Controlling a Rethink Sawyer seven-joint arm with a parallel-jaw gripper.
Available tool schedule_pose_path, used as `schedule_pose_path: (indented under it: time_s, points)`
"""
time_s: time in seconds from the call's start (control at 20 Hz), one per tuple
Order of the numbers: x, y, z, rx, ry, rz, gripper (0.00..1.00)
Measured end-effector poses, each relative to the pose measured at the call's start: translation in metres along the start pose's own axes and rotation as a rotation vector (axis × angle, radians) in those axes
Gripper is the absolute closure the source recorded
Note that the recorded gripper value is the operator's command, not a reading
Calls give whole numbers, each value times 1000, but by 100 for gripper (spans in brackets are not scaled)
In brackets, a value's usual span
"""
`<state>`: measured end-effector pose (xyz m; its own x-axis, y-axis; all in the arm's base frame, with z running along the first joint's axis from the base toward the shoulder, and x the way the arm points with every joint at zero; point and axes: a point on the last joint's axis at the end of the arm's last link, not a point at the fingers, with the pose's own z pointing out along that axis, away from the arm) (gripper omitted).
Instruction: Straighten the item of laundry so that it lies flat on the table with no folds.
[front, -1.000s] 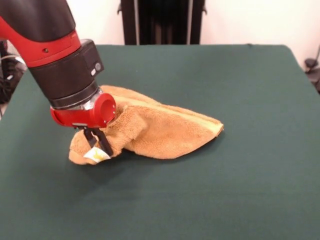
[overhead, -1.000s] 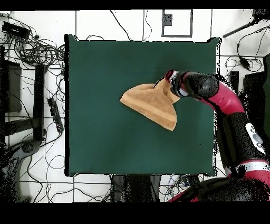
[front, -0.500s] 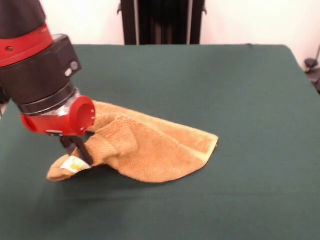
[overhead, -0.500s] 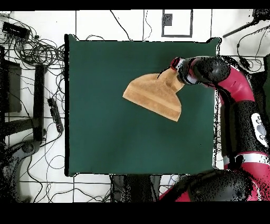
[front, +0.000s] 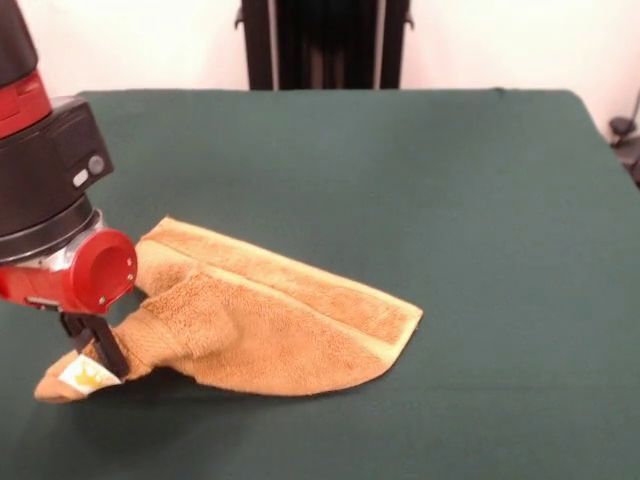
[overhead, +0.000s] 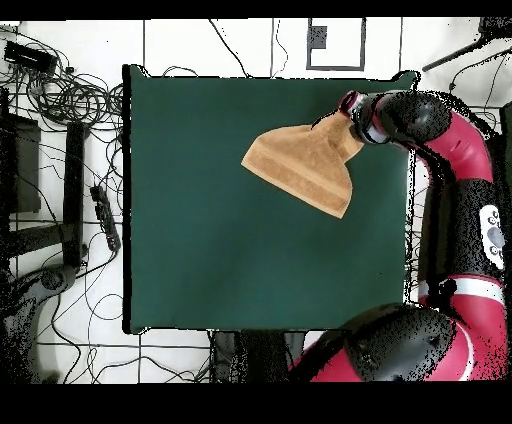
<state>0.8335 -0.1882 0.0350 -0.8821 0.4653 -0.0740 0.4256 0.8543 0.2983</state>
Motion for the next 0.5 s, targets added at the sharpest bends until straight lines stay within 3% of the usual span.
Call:
schedule_pose_path:
  time_s: [0.2, 0.5]
  points:
    - [-6, 6, 4, 2, 32, 1, 100]
    - [-7, 1, 8, 1, 28, 9, 100]
